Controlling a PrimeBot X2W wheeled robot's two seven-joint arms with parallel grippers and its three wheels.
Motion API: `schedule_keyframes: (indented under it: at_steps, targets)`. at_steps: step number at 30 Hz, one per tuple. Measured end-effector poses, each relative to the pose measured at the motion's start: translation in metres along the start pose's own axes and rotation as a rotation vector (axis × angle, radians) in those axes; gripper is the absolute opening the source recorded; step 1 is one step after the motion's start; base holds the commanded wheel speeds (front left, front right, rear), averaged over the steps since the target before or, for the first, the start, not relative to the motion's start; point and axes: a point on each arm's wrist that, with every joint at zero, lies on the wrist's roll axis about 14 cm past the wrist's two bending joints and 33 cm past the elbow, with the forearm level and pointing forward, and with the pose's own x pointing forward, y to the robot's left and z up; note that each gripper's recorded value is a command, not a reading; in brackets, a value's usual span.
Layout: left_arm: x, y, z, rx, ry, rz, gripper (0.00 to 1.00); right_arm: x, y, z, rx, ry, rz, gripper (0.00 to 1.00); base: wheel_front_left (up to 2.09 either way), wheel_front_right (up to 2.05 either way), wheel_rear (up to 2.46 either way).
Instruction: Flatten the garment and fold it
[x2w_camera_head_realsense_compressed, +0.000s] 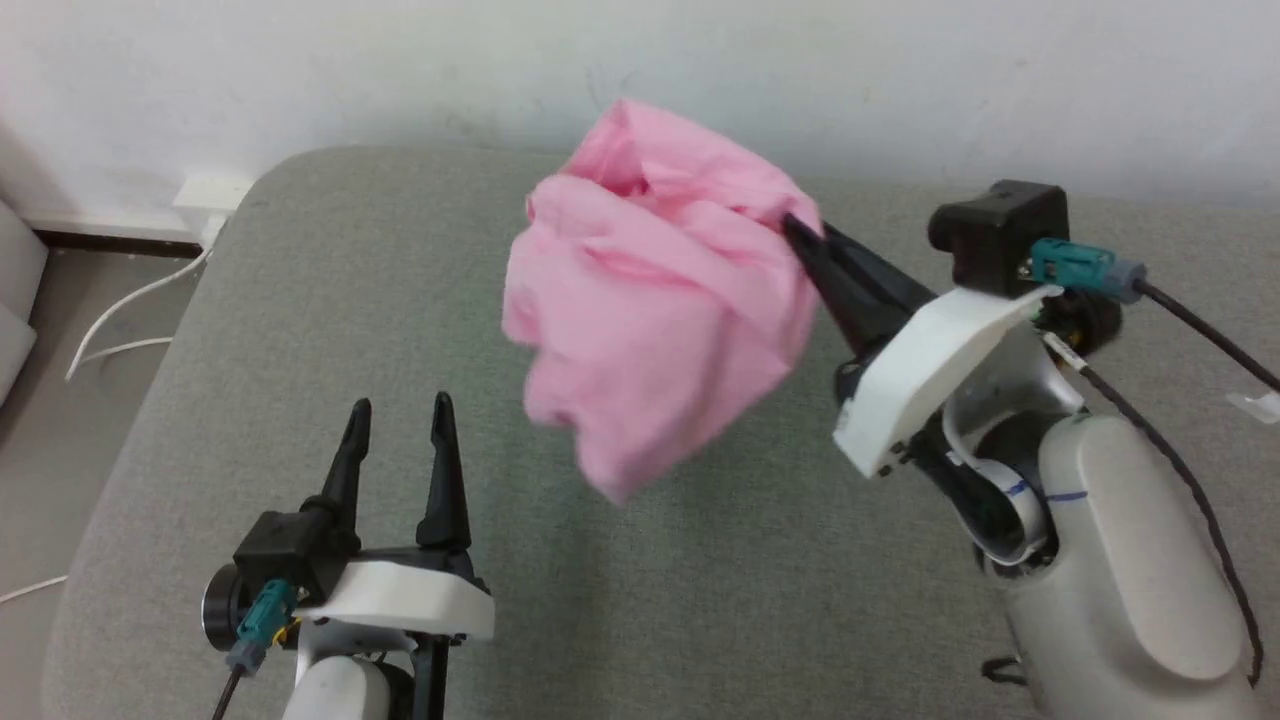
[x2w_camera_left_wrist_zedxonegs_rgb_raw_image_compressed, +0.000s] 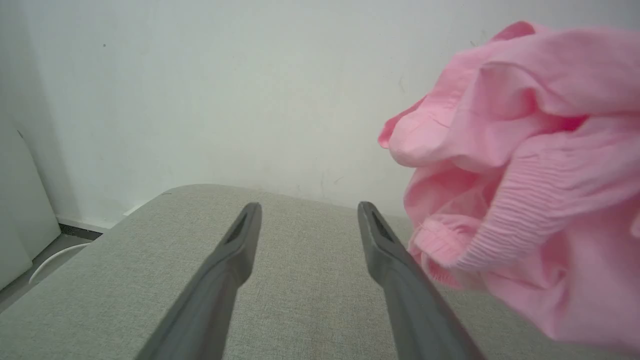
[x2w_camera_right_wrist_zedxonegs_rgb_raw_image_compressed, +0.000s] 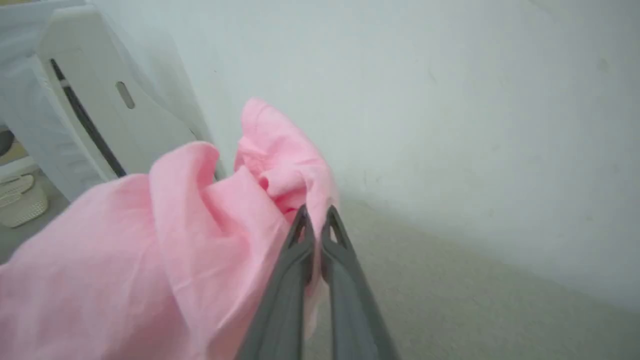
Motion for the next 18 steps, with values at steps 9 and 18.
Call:
schedule_keyframes:
  at_steps: [9,18]
  targets:
    - [0.003,-0.008,-0.010,-0.011,0.025,-0.029,1.00,-0.070,-0.097,-0.153,0.098,0.447,-0.355,0.95,0.00,0.00,0.00]
    - [0.002,-0.011,-0.009,-0.011,0.024,-0.046,1.00,-0.090,-0.122,-0.116,-0.050,0.262,-0.447,1.00,0.00,0.00,0.00]
